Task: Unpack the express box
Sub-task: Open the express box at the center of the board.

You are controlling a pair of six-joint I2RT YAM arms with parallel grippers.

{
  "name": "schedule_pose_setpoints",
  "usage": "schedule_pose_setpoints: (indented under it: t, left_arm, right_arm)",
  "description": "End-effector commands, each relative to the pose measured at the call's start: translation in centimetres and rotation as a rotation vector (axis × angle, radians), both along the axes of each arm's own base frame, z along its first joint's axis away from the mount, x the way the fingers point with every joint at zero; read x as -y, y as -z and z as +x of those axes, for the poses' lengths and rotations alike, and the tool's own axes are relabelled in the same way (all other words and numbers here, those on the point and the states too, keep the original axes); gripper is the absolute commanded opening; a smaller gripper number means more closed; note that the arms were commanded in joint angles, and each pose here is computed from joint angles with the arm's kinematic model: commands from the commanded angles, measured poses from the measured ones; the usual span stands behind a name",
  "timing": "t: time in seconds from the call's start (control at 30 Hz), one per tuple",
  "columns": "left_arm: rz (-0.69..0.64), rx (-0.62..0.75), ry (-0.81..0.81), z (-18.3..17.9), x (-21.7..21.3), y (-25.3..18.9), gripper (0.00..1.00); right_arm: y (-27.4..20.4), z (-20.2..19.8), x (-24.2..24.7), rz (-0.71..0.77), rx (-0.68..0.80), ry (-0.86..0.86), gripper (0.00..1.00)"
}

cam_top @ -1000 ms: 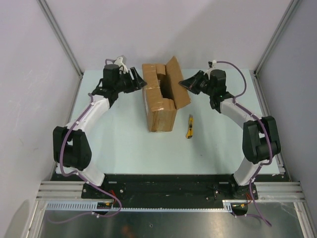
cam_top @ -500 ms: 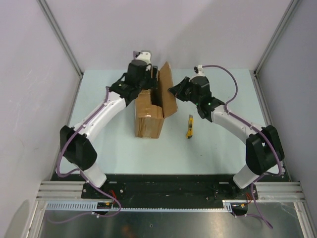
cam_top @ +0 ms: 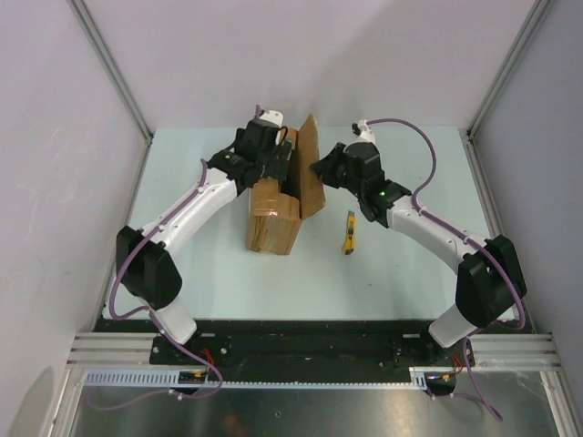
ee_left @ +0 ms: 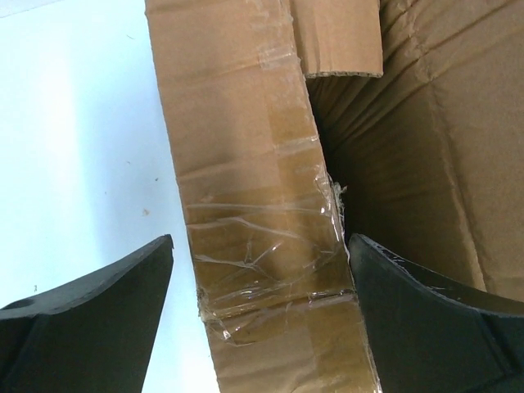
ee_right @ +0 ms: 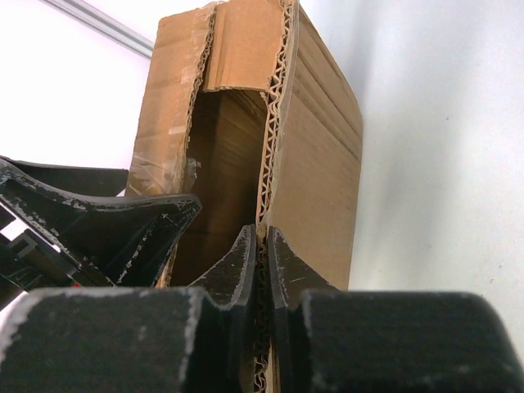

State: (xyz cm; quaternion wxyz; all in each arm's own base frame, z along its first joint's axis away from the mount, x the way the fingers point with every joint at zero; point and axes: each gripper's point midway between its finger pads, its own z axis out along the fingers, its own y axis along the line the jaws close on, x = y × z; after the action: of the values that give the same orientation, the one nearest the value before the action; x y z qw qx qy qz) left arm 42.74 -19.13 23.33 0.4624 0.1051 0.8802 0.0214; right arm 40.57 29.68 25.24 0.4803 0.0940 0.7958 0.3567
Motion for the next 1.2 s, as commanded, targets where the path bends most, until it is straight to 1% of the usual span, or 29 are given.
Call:
schedule_pose_setpoints:
  t: [0.0, 0.13, 0.33, 0.43, 0.53, 0.57, 0.6, 0.67, 0.73, 0.83, 0.9, 0.93, 0.97, 1.0, 1.03, 1.07, 1.1, 1.13, 1.17]
  left_arm:
    - [-0.013, -0.036, 0.042, -0.5, 0.5, 0.4, 0.94]
    - [0.006, -0.042, 0.021, -0.7, 0.0, 0.8, 0.92]
    - [0.017, -0.065, 0.033, -1.0, 0.0, 1.0, 0.91]
    - [0.052, -0.070, 0.021, -1.2, 0.1, 1.5, 0.88]
    - [0.094, -0.039, -0.033, -1.2, -0.7, 0.9, 0.82]
    - [0.098, -0.028, -0.044, -1.1, -1.0, 0.6, 0.78]
    - [0.106, -0.006, -0.061, -1.1, -1.4, -0.2, 0.77]
    - [0.111, 0.023, -0.070, -1.0, -1.9, -1.5, 0.77]
    - [0.083, 0.051, -0.056, -1.1, -1.7, -3.1, 0.76]
    - [-0.014, 0.055, -0.036, -1.4, -1.7, -4.4, 0.73]
    - [-0.090, 0.034, -0.061, -1.2, -2.6, -4.2, 0.68]
    - [-0.147, -0.001, -0.026, -1.7, -2.3, -3.7, 0.66]
    - [-0.207, -0.021, -0.062, -1.3, -3.5, -3.5, 0.62]
    - [-0.250, -0.040, -0.063, -1.3, -3.8, -3.2, 0.61]
    - [-0.316, -0.090, -0.016, -1.9, -3.3, -2.5, 0.60]
    - [-0.357, -0.097, -0.049, -1.5, -4.5, -2.3, 0.60]
    - [-0.372, -0.100, -0.059, -1.5, -4.9, -2.2, 0.60]
    - [-0.403, -0.128, -0.030, -2.0, -4.6, -1.7, 0.60]
    - [-0.429, -0.113, -0.027, -1.9, -5.0, -2.2, 0.60]
  right_arm:
    - [0.6, -0.9, -0.6, -0.081, -0.010, -0.039, 0.08]
    - [0.8, -1.0, -0.7, -0.094, -0.013, -0.046, 0.08]
    - [0.3, -1.1, -1.0, -0.134, -0.003, -0.047, 0.08]
    - [0.4, -1.5, -1.6, -0.134, -0.006, -0.065, 0.08]
    - [0.4, -1.5, -1.5, -0.135, -0.011, -0.061, 0.08]
    - [0.5, -1.5, -1.4, -0.140, -0.013, -0.059, 0.08]
    - [0.6, -1.4, -1.2, -0.144, -0.016, -0.052, 0.09]
    - [1.0, -1.2, -0.8, -0.147, -0.031, -0.039, 0.09]
    - [1.5, -1.0, -0.3, -0.155, -0.048, -0.025, 0.08]
    - [2.0, -0.6, 0.6, -0.166, -0.066, -0.005, 0.08]
    - [1.9, -0.2, 1.3, -0.168, -0.069, 0.010, 0.08]
    - [1.9, -0.1, 1.4, -0.169, -0.067, 0.014, 0.07]
    - [1.7, 0.0, 1.7, -0.169, -0.064, 0.021, 0.07]
    - [1.6, 0.0, 1.8, -0.167, -0.062, 0.021, 0.07]
    - [1.6, 0.1, 1.9, -0.165, -0.061, 0.022, 0.07]
    - [1.6, 0.2, 2.0, -0.164, -0.061, 0.023, 0.07]
    - [1.4, 0.2, 2.0, -0.163, -0.056, 0.023, 0.07]
    - [1.5, 0.3, 2.0, -0.163, -0.056, 0.019, 0.07]
    - [1.5, 0.3, 2.0, -0.162, -0.057, 0.018, 0.07]
